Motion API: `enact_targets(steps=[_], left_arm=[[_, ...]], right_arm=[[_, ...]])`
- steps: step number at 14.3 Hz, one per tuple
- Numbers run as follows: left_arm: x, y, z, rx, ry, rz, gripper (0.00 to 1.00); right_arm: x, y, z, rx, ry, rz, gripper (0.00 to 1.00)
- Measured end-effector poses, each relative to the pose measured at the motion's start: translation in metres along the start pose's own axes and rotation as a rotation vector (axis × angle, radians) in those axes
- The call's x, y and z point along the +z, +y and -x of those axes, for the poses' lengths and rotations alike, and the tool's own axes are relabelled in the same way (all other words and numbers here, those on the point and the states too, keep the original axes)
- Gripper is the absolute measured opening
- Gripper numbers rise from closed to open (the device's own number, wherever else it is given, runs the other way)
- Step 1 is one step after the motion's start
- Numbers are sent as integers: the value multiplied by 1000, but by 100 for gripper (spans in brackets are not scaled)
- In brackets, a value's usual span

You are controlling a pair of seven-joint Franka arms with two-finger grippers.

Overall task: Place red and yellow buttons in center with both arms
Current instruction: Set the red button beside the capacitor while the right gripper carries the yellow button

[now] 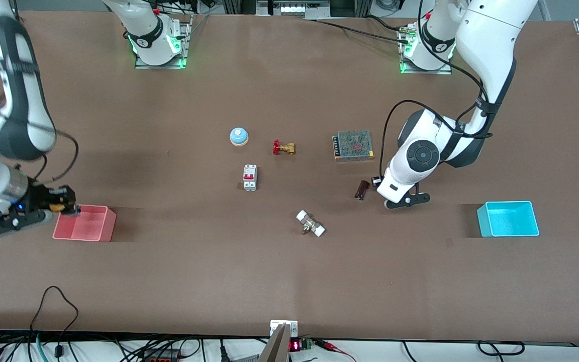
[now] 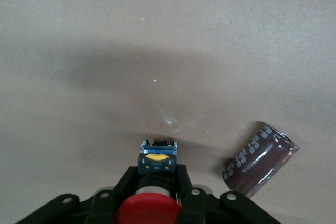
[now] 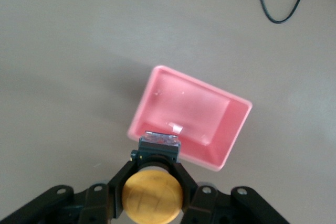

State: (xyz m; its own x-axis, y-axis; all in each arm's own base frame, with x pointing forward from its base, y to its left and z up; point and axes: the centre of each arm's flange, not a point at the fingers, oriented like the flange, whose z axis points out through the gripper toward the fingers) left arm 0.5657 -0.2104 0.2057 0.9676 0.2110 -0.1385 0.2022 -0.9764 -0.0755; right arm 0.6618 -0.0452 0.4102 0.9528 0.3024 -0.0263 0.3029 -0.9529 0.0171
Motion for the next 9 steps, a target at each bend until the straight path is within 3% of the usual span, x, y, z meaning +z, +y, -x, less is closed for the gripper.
enact_targets(steps=[2, 5, 7, 9], left_arm=[[1, -1, 0, -1, -2, -1, 36], [4, -2, 1, -2, -8, -4, 37], [6, -3, 2, -2, -11, -6, 51], [6, -3, 2, -2, -10, -6, 70]], right_arm=[[-30, -58, -1, 67, -32, -16, 36], [-17, -143, -11, 136, -60, -23, 36], [13, -178, -14, 148, -52, -25, 36], [50, -194, -13, 145, -37, -30, 36]])
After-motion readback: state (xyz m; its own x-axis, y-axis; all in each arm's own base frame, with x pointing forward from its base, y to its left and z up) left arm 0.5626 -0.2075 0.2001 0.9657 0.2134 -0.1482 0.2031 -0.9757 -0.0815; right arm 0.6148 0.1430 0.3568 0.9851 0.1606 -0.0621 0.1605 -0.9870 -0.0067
